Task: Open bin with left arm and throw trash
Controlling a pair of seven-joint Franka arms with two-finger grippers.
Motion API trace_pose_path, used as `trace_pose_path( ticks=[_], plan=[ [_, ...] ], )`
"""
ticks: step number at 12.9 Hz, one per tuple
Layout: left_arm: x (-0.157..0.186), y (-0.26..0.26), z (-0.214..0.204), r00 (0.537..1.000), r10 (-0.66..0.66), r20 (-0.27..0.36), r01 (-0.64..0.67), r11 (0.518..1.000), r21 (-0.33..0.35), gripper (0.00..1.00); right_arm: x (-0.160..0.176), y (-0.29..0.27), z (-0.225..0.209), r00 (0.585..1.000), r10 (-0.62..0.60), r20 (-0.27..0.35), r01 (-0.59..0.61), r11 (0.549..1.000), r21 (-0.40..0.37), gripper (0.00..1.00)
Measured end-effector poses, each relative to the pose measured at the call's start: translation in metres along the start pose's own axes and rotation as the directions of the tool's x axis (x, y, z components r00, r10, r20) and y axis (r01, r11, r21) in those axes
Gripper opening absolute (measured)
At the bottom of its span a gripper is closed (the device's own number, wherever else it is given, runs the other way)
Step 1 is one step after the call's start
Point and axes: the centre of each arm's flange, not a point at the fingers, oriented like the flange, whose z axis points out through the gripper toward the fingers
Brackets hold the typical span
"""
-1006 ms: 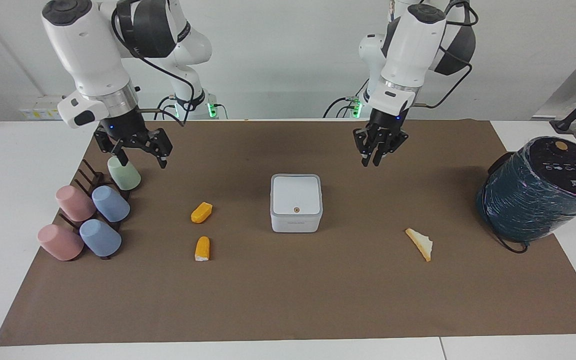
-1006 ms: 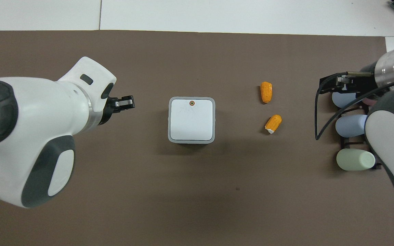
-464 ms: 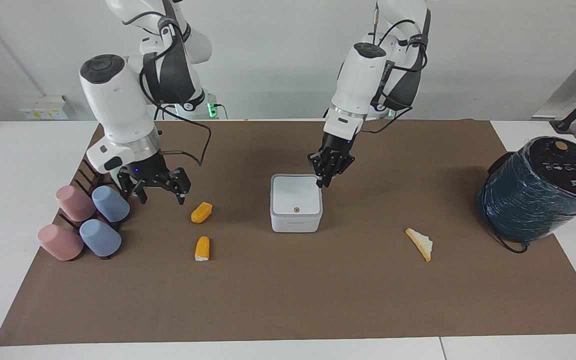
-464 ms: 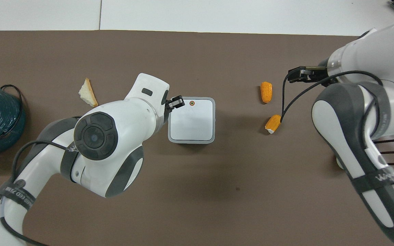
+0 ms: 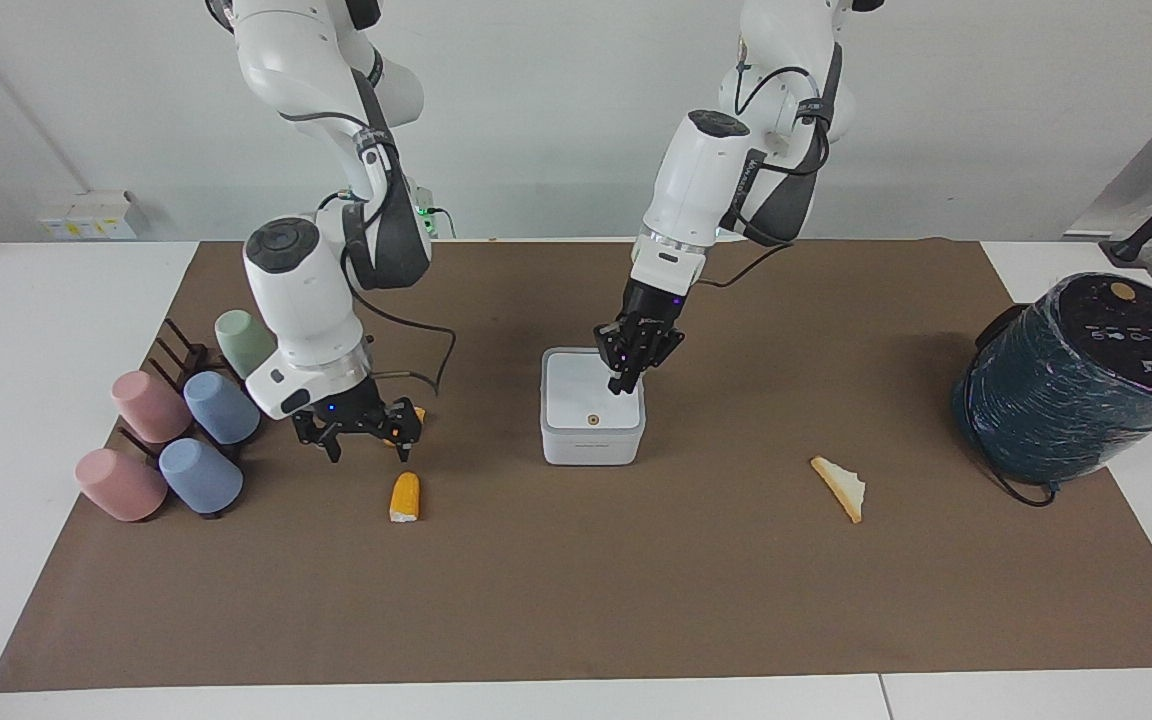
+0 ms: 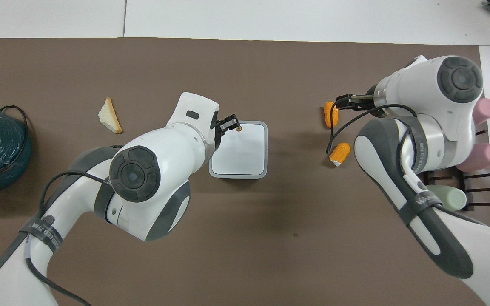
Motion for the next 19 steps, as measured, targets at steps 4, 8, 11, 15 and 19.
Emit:
trace_pose_path(
  ticks=[4,8,11,15,19],
  plan=[
    [-0.011,-0.001,0.032,1.000,0.004,0.007,-0.004,1.000,-0.006,0.21,-0.001,-0.008,0.042,1.000,-0.012,-0.012,0.012,1.000,0.004,1.00],
    [-0.020,-0.002,0.058,1.000,0.009,0.007,-0.009,1.000,-0.018,0.21,-0.011,-0.027,0.076,0.999,-0.042,0.015,0.042,0.999,0.004,1.00],
    [-0.022,-0.001,0.058,1.000,0.012,0.009,-0.012,1.000,-0.018,0.21,-0.011,-0.027,0.084,0.999,-0.048,0.001,0.048,0.999,0.002,0.93],
    [-0.024,-0.001,0.061,1.000,0.014,0.012,-0.014,1.000,-0.016,0.19,-0.015,-0.023,0.096,0.999,-0.046,-0.012,0.046,0.999,0.001,0.62],
    [-0.023,0.000,0.061,1.000,0.015,0.012,-0.015,1.000,-0.016,0.19,-0.007,-0.020,0.080,0.998,-0.040,-0.046,0.040,0.999,0.005,0.37]
  ],
)
